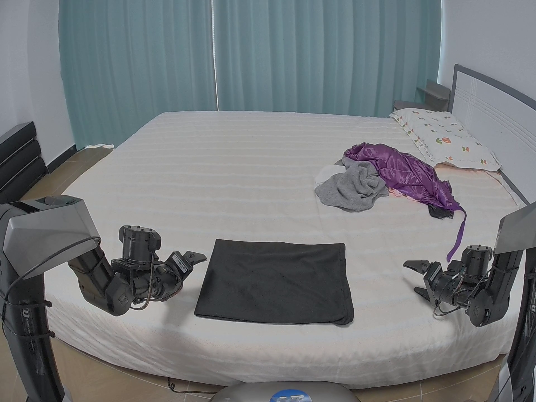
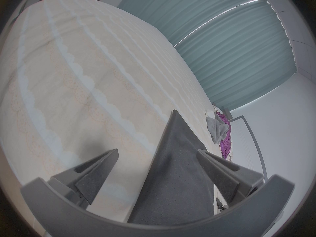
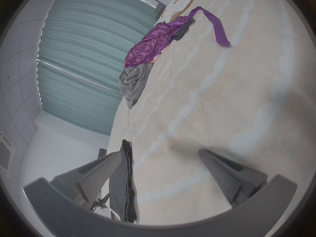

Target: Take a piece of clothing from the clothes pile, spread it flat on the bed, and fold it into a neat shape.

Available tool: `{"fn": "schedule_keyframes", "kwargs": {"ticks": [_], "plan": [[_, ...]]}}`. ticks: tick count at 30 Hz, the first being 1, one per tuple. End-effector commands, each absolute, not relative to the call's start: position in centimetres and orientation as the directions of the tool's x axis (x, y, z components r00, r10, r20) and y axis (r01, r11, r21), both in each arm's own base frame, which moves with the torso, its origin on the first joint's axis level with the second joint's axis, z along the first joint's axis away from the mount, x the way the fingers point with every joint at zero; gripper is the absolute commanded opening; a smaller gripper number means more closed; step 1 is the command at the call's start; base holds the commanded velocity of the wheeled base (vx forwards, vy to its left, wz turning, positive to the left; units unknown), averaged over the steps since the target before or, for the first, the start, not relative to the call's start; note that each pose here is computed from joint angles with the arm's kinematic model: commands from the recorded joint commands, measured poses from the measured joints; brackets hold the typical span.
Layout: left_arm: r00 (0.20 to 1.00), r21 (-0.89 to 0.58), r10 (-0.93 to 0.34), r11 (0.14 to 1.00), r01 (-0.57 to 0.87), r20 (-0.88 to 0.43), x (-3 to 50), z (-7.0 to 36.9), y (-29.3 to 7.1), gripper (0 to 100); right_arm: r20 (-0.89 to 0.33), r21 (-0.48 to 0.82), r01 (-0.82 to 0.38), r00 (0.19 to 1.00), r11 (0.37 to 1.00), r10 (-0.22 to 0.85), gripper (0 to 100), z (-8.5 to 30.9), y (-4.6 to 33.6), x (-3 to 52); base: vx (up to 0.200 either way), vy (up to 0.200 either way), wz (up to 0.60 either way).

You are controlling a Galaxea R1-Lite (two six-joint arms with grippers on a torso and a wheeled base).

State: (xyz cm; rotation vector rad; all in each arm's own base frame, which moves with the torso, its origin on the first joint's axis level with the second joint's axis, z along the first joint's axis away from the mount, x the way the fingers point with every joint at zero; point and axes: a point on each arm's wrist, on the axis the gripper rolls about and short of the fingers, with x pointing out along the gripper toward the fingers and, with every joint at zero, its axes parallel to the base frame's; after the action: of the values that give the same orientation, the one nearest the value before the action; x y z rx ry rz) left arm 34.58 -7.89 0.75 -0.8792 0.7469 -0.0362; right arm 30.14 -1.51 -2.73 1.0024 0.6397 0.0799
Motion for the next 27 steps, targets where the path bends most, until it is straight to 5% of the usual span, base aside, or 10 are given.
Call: {"fn": "schedule_keyframes", "kwargs": {"ticks": [1, 27], "plan": [[0.75, -0.708, -0.323, 0.655, -0.263, -0.577, 34.6, 0.7, -7.9, 100, -0.464, 0.804, 0.222, 0.815, 0.551, 0.348, 100, -2.8, -1.5, 30.1, 0.0, 0.0, 0.0], [0.767, -0.655, -0.346, 0.746, -0.124, -0.54, 38.4, -1.5, -11.1, 100, -0.462, 0.805, 0.221, 0.815, 0.551, 0.348, 100, -2.7, -1.5, 30.2, 0.0, 0.0, 0.0]]}}
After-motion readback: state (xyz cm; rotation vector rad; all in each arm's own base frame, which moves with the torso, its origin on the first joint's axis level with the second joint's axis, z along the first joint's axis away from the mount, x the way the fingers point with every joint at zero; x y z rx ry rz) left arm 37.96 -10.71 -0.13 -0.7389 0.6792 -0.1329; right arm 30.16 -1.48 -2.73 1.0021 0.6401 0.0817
